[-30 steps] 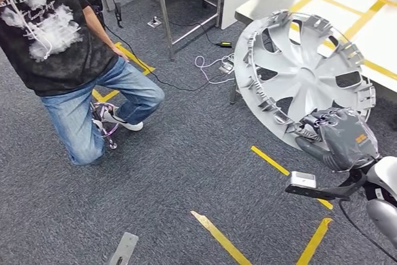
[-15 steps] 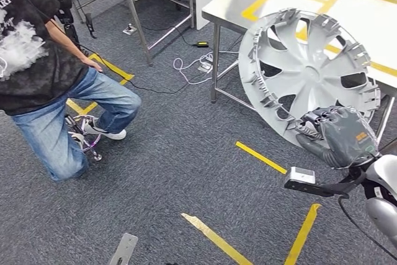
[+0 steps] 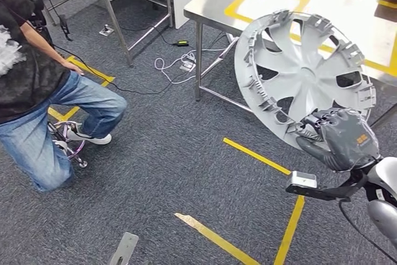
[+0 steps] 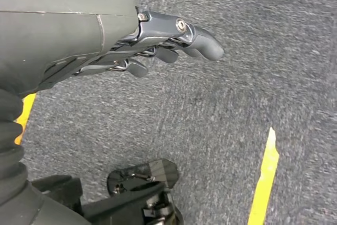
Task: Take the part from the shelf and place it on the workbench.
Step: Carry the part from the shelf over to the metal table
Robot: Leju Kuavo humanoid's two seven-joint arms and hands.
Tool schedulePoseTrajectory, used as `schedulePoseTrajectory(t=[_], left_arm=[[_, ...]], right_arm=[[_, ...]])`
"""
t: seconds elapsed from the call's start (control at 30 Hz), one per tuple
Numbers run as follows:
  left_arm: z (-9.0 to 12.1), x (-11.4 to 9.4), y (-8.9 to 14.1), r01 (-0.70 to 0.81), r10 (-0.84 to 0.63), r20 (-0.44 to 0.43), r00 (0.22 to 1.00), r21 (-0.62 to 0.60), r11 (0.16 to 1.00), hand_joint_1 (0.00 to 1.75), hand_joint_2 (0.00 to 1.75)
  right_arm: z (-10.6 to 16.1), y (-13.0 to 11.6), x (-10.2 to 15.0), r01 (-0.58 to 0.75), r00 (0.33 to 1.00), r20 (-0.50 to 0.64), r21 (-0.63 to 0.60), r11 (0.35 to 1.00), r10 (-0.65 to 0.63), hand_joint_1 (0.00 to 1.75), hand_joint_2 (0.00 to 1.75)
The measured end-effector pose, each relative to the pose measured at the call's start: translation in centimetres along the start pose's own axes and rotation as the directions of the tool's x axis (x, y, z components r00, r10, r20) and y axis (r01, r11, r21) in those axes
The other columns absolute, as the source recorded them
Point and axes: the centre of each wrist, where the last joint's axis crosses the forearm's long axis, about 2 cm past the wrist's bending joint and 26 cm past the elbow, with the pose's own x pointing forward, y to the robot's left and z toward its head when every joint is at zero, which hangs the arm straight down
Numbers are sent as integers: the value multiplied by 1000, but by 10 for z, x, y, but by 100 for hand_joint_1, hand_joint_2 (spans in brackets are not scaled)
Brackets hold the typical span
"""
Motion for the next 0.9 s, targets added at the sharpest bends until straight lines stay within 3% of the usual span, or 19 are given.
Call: schedulePoseTrajectory(t=[0.9], left_arm=[[-1,1,-1,-3,3,6,1000,1,1000,0,175]], right_arm=[[-3,-4,-1,3,1000,1,-15,1000,-3,175,175]])
